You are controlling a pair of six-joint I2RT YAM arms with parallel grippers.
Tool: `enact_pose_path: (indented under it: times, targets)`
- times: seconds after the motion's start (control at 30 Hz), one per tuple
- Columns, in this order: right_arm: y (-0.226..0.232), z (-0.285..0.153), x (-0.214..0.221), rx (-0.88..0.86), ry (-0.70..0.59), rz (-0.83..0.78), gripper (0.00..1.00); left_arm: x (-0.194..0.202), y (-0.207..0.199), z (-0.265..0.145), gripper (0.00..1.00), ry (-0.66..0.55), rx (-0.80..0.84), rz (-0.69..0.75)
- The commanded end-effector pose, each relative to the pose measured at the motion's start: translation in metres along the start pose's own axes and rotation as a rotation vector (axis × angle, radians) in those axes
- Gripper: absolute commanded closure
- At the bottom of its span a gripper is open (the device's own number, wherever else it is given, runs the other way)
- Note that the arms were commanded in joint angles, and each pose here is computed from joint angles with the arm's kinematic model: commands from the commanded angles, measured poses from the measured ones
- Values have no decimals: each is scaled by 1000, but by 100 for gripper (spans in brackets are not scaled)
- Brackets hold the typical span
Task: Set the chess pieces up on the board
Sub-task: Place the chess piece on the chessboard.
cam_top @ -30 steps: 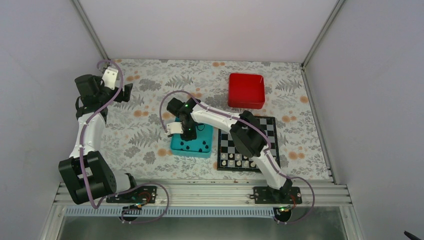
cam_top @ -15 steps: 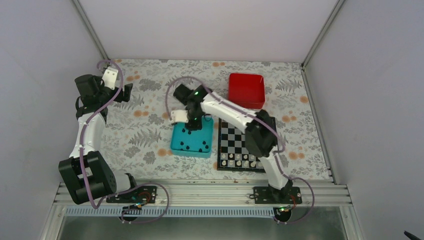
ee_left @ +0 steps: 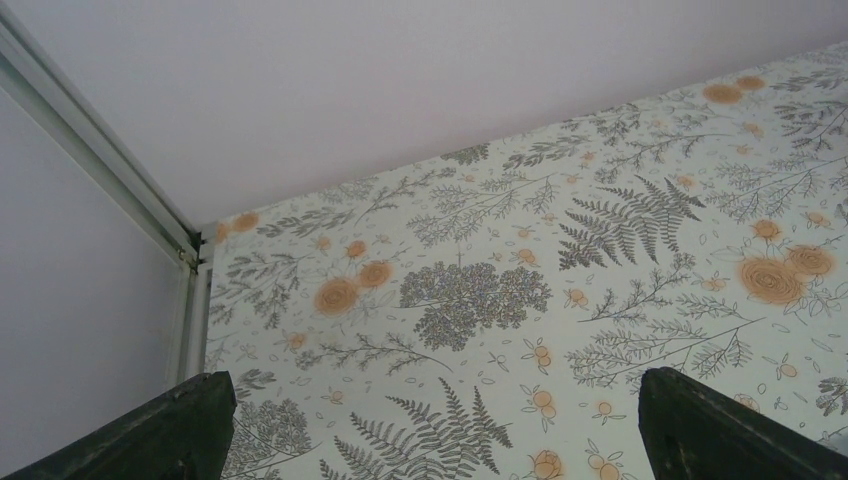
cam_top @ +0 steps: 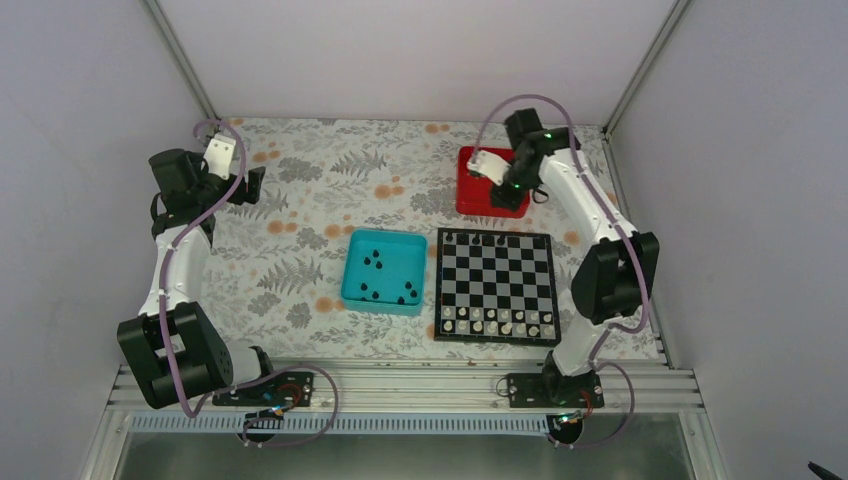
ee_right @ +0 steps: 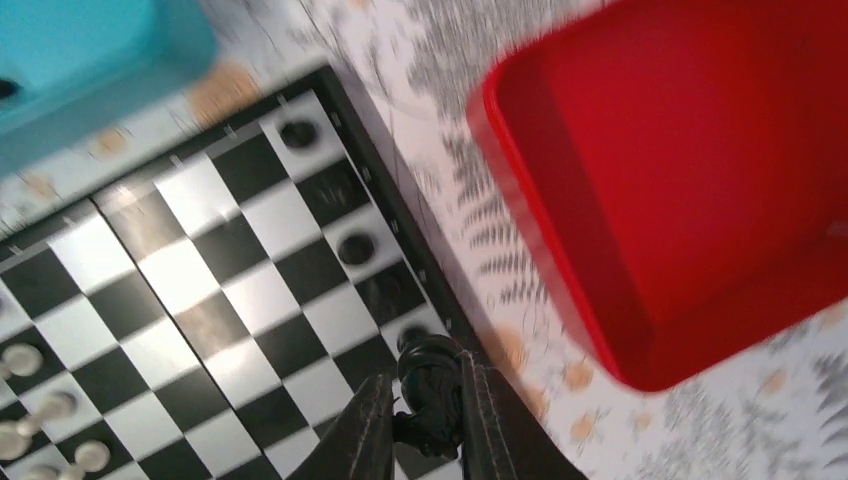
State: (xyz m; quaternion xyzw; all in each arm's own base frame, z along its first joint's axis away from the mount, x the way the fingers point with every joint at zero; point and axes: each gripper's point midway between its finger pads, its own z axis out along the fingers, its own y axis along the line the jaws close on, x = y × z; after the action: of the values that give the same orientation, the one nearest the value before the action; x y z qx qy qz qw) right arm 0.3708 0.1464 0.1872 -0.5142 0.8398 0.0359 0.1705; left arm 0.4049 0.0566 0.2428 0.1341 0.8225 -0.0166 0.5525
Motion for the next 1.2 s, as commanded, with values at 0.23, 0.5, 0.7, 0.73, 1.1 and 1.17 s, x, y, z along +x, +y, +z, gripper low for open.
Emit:
enact_pose_path:
  times: [0.23, 0.5, 0.7, 0.73, 1.1, 1.17]
  targets:
    - [-16, 44, 85, -77, 79, 141, 86, -10, 0, -6, 0, -28, 7, 0]
    - [-30, 63, 119, -88, 125, 219, 85, -9, 1, -5, 0, -24, 6, -3]
    - [-29, 79, 141, -106, 179, 245, 84, -8, 1, -4, 0, -23, 7, -4]
    - [-28, 81, 143, -112, 185, 248, 84, -9, 1, -4, 0, -24, 7, -3]
    - [-28, 99, 158, -120, 229, 269, 83, -10, 1, -5, 0, -24, 4, -4]
    - [-30, 101, 158, -118, 229, 270, 83, -9, 1, -5, 0, -23, 5, -3]
